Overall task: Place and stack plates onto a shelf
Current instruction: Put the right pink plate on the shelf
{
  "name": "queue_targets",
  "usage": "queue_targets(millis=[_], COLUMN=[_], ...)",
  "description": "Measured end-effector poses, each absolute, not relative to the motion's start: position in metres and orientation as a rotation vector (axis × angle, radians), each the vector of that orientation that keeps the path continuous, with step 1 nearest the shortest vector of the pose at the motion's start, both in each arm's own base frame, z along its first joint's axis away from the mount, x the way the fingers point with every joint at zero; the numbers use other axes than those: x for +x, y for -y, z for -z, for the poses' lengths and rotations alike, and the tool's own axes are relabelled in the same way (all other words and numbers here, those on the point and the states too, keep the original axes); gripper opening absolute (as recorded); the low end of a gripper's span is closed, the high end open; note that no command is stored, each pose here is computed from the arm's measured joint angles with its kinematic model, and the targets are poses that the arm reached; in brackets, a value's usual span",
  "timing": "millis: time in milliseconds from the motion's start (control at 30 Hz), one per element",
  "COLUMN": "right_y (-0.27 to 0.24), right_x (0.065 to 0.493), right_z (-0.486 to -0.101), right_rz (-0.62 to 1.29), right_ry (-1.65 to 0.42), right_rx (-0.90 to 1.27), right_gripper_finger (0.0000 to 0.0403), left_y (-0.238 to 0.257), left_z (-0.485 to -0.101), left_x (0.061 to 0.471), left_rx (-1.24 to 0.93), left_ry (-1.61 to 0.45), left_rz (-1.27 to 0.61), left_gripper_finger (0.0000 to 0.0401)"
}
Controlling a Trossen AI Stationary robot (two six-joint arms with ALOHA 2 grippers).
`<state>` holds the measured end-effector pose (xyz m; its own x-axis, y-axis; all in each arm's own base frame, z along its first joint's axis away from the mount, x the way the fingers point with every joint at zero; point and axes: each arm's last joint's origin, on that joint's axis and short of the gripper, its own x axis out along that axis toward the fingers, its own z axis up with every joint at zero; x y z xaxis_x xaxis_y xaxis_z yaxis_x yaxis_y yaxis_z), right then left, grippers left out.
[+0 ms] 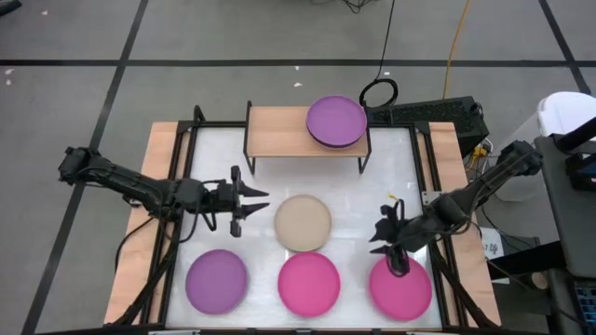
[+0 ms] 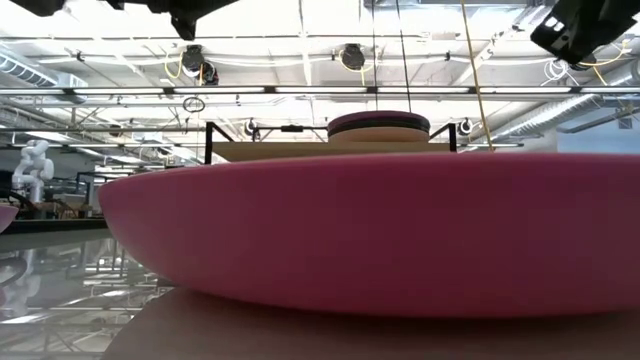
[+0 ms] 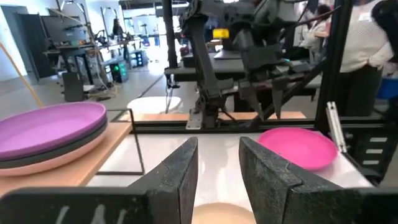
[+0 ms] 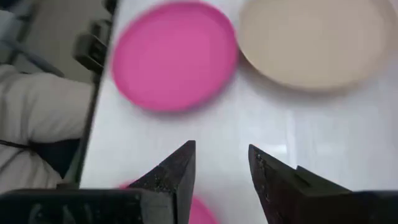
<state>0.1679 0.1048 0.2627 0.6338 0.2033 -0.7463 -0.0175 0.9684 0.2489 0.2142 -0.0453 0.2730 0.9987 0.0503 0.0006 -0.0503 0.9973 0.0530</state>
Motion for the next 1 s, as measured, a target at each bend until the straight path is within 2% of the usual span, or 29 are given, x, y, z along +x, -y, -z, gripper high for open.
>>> queue_targets(millis=[167, 567, 867, 1000], right_y=[-0.111, -0.132, -0.128, -0.127], right_x=[0.175, 0.18, 0.171, 0.169], right_z=[-0.269, -0.204, -0.18, -0.17], right_rz=[-0.118, -0.109, -0.072, -0.063], right_ry=[-0.922, -1.261, -1.361, -1.343], right_rx=[0.203, 0.14, 0.185, 0.231], right_gripper_finger=[0.013, 0.013, 0.013, 0.013], left_y=[0.044, 0.047, 0.051, 0.051], left_z=[-0.276, -0.291, -0.285, -0.285], left_x=[0.214, 0.18, 0.18, 0.18], left_rx=[0.07, 0.102, 0.109, 0.111], left_ry=[0.028, 0.011, -0.039, -0.039], left_rz=[-0.058, 0.0, 0.029, 0.029], left_gripper_finger=[0.0122, 0.0122, 0.0122, 0.0122])
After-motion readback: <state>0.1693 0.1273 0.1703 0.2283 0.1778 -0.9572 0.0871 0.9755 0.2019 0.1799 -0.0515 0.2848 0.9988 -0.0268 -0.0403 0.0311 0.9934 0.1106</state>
